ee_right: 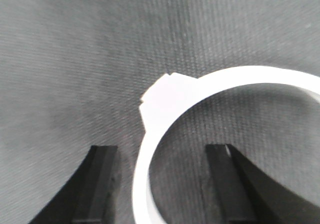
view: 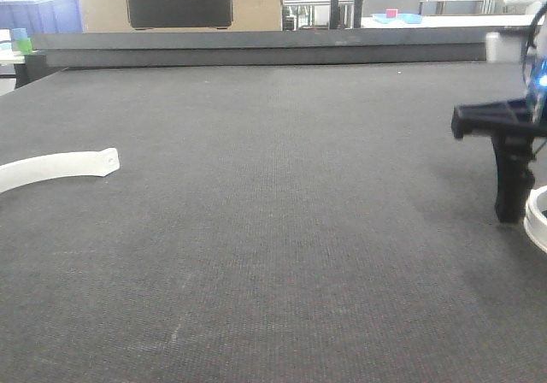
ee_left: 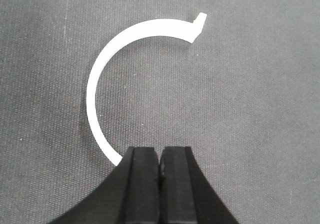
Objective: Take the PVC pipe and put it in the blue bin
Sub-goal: 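Close both grippers on the rims of the white arcs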
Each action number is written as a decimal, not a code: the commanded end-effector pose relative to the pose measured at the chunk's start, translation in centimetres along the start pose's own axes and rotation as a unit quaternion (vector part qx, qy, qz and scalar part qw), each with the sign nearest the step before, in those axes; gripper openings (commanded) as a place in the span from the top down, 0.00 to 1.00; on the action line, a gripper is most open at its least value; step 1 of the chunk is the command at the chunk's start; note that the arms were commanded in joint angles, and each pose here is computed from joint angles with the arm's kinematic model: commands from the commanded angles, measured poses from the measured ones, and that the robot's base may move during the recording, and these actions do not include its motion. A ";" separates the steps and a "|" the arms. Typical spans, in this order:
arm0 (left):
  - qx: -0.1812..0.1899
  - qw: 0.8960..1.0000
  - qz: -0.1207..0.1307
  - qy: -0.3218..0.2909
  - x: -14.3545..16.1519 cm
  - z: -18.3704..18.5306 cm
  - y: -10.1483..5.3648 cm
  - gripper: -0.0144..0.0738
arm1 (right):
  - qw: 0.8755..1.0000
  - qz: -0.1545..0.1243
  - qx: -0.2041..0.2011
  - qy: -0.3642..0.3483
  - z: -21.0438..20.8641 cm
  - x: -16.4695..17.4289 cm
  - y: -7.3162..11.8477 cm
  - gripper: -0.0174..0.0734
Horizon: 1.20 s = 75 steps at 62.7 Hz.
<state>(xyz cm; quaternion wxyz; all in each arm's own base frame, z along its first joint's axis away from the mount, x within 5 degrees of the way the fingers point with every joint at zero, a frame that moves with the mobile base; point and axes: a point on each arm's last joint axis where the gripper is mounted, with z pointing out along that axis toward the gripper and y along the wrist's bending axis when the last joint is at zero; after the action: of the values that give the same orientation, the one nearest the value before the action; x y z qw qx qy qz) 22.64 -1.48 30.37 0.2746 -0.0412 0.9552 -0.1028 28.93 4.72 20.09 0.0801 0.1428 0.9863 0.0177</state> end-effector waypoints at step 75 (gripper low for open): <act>-0.090 0.985 0.061 0.136 -5.1 10.0 2.6 0.75 | 0.989 -0.123 -0.045 -0.072 -6.3 2.1 2.3 0.99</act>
<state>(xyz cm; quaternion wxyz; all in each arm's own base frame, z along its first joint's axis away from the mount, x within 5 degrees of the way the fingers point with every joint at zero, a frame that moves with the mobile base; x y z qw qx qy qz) 31.64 0.01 24.17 0.1256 0.0042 0.9920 -0.0084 26.56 7.37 25.65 0.1458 0.0246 0.9882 0.0396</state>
